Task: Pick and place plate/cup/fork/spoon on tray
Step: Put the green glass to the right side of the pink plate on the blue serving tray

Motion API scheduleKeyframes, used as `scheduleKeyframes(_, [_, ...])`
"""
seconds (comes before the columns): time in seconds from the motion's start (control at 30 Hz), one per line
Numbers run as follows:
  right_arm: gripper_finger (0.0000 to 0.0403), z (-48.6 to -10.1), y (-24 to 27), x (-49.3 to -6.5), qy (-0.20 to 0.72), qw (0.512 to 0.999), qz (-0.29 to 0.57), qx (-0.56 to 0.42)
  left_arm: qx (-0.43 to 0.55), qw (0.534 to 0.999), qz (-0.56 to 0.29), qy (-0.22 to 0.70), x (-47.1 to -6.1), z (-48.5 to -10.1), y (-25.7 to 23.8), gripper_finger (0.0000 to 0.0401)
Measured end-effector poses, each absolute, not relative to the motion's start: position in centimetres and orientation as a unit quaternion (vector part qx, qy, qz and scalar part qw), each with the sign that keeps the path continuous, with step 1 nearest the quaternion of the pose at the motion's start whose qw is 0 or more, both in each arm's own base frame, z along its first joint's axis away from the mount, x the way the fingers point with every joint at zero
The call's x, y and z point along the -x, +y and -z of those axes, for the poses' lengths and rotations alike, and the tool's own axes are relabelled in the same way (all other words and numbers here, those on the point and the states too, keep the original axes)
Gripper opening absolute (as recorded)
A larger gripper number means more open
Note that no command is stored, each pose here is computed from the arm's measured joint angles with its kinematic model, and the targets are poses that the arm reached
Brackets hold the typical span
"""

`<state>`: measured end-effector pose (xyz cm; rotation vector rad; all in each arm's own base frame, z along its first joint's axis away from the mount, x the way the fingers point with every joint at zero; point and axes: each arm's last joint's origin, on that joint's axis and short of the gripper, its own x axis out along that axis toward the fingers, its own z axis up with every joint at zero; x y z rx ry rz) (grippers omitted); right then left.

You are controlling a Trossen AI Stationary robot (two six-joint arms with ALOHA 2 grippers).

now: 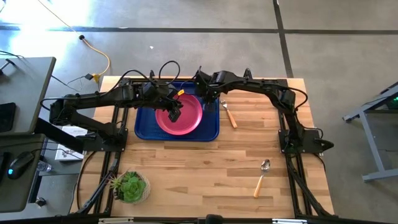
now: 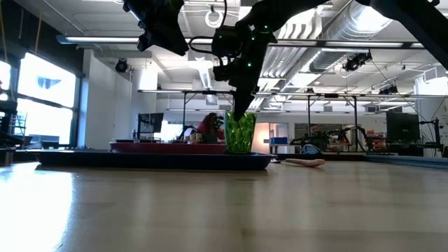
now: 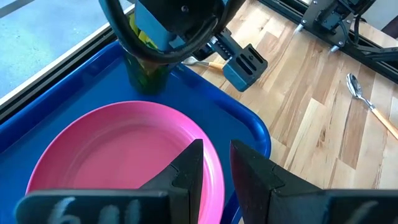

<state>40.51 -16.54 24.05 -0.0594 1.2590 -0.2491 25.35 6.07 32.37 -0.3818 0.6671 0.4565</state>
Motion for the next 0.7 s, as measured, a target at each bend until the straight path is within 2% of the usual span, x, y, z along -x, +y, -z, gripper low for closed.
scheduleKeyframes(0.7, [0.0000, -23.32, -16.75, -40.76, 0.592, 0.797, 0.115, 0.028, 0.185, 0.902, -0.221, 0.323, -25.35, -32.37, 6.08, 0.0069])
